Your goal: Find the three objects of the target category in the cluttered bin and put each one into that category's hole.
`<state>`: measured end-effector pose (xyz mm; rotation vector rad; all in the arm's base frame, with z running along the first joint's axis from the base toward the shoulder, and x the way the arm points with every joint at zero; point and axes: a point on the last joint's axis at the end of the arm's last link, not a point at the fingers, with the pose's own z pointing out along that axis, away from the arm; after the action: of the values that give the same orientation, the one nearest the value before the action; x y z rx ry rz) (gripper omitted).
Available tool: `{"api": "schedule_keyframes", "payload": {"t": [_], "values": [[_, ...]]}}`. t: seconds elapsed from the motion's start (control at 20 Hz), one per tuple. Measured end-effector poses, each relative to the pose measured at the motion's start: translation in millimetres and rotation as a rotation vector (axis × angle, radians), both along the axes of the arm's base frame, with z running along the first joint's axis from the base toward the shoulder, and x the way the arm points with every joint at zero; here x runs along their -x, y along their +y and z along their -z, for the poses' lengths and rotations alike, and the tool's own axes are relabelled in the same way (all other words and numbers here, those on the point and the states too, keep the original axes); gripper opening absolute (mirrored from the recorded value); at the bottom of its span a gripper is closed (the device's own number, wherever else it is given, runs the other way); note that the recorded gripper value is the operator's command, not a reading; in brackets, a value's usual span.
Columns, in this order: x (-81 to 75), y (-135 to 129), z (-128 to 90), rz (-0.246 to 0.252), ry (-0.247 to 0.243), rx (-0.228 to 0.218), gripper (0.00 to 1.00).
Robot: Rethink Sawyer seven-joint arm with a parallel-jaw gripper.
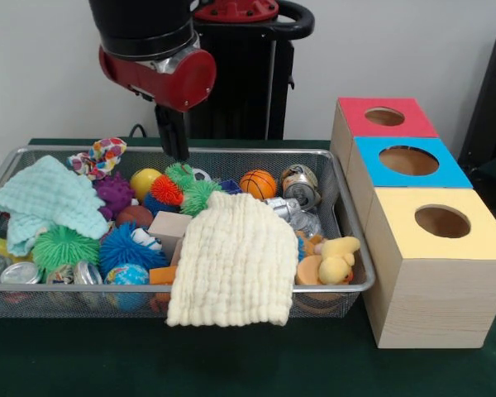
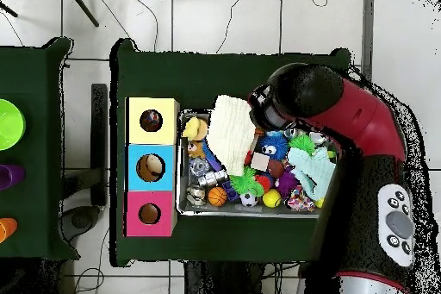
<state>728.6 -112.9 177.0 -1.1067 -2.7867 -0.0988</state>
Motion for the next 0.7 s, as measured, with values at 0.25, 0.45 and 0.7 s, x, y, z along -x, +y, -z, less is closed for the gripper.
{"api": "schedule_keyframes", "payload": {"t": [0.25,0.45,0.7], "values": [[13.8,-14,2,0.009,0.018,-0.007,0.00],[21.8,-21,1,0.017,0.024,-0.019,0.00],[33.0,-31,-3,0.030,0.031,-0.029,0.00]]}}
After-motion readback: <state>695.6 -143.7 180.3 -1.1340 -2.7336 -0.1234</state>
